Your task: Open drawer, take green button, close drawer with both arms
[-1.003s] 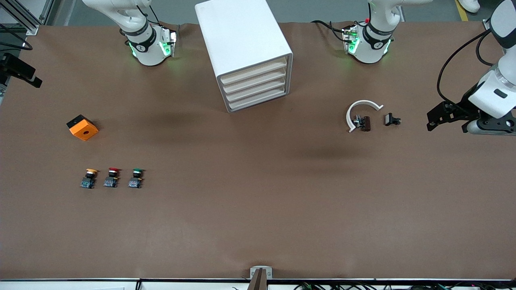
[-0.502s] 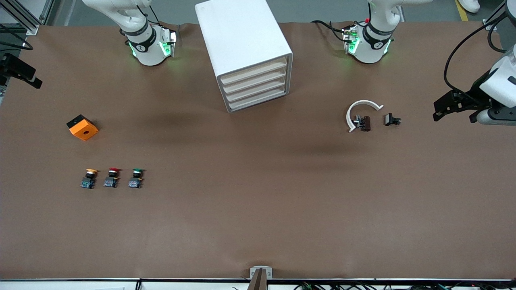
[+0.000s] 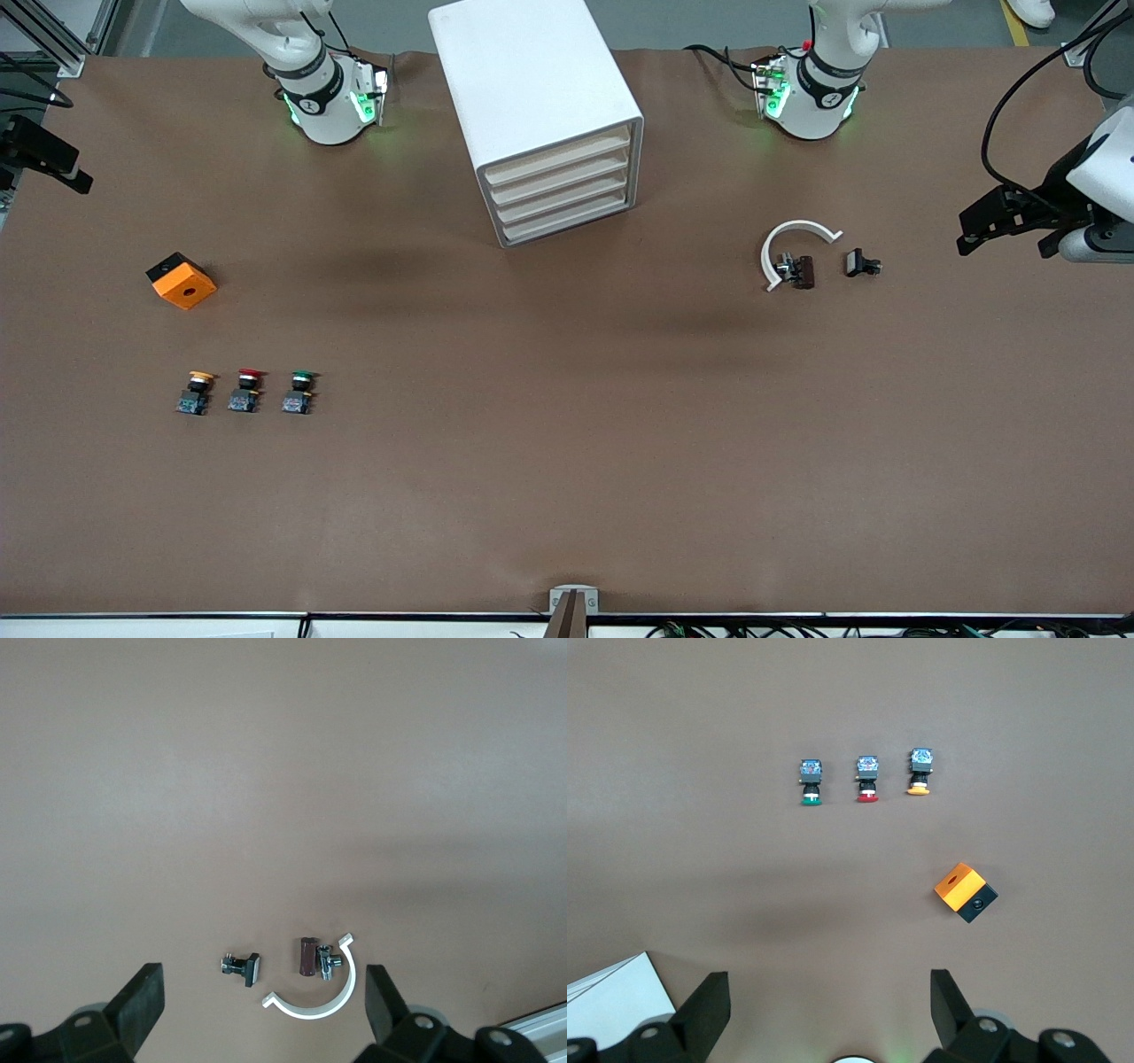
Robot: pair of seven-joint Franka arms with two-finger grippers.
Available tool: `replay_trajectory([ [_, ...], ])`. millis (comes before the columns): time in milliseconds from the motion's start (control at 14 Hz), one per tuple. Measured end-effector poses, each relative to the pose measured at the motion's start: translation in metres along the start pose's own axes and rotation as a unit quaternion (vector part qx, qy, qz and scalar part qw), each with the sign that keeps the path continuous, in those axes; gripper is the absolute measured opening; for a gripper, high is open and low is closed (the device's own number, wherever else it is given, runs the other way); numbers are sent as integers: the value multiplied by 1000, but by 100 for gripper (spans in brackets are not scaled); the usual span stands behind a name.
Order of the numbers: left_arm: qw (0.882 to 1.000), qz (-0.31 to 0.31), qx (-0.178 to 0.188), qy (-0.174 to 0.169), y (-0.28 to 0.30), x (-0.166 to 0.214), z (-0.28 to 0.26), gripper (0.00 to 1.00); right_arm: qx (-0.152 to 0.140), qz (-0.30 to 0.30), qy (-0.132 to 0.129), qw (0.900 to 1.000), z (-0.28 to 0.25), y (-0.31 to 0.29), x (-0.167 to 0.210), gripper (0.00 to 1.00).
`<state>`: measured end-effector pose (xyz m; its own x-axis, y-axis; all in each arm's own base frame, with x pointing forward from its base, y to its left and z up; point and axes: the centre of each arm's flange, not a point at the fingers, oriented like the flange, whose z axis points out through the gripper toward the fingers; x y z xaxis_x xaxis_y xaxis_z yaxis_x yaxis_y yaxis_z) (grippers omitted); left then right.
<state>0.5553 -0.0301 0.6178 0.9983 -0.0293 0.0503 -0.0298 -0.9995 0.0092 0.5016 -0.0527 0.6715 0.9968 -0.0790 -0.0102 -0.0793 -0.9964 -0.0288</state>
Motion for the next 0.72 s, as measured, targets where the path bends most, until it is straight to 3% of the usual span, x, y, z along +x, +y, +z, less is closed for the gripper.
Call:
replay_trajectory([
  [717, 1000, -5, 0, -5, -3, -1, 1, 100, 0, -3, -4, 1000, 3, 0, 0, 100],
])
